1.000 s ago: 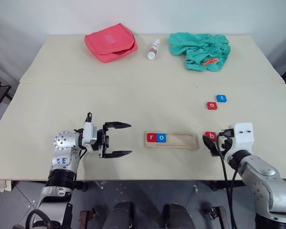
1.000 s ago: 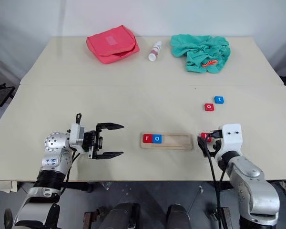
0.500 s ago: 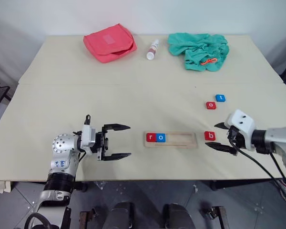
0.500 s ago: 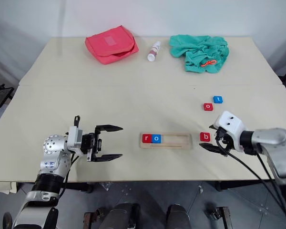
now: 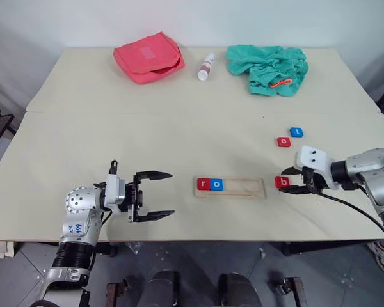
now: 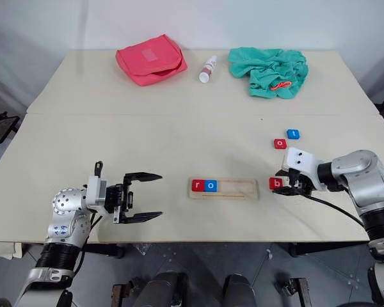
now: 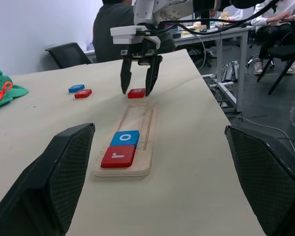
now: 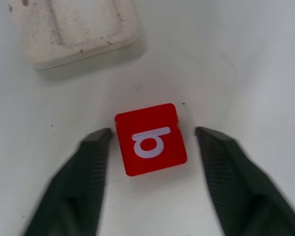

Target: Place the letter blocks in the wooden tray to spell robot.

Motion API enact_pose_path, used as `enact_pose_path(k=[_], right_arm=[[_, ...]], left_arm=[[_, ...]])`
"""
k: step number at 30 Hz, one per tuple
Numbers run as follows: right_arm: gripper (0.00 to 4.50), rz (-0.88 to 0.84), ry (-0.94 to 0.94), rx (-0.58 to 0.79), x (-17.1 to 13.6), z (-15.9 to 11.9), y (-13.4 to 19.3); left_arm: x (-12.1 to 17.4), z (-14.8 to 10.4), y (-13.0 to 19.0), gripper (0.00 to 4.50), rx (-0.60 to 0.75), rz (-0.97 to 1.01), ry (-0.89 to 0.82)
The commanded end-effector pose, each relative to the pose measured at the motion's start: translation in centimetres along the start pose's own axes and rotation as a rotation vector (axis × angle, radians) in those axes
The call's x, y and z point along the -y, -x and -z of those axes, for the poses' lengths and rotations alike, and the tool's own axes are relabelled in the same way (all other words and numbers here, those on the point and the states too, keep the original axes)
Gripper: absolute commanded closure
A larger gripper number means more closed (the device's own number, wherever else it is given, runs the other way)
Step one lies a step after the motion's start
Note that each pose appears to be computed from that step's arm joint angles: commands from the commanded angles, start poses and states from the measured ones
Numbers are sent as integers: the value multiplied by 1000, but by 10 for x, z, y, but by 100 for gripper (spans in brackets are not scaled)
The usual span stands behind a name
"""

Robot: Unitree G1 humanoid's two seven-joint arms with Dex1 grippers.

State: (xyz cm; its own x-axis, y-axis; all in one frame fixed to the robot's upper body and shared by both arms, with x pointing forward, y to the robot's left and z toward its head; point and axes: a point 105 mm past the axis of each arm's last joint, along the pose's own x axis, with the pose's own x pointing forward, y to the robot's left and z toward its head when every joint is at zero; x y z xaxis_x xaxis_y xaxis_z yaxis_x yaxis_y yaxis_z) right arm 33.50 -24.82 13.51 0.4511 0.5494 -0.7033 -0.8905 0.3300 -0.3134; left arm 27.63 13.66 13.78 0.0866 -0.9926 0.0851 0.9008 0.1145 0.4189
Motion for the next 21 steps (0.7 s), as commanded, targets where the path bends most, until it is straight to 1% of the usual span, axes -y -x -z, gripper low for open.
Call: enact_pose_path(k=[1, 6, 8, 11, 14, 17, 21], right_arm=[[299, 54, 10, 0, 6, -4, 5], [304, 102, 13, 10, 13, -21, 18], [304, 106, 9, 14, 14, -33, 21], [304, 80, 15, 19, 7, -55, 22], [304, 13, 5, 30, -8, -82, 12], [304, -61, 24, 42, -23, -102, -2], [304, -95, 51, 43, -34, -114, -25]], left_arm=[[-3, -8, 2, 0, 15, -14, -33], [-6, -8, 1, 0, 25, -3, -31], [-9, -8, 1, 0, 27, 1, -29], [-13, -6, 2, 0, 27, 5, -27], [-18, -6, 3, 0, 29, 4, -29], [-21, -6, 3, 0, 30, 3, -32], [-23, -6, 2, 0, 29, 4, -38]])
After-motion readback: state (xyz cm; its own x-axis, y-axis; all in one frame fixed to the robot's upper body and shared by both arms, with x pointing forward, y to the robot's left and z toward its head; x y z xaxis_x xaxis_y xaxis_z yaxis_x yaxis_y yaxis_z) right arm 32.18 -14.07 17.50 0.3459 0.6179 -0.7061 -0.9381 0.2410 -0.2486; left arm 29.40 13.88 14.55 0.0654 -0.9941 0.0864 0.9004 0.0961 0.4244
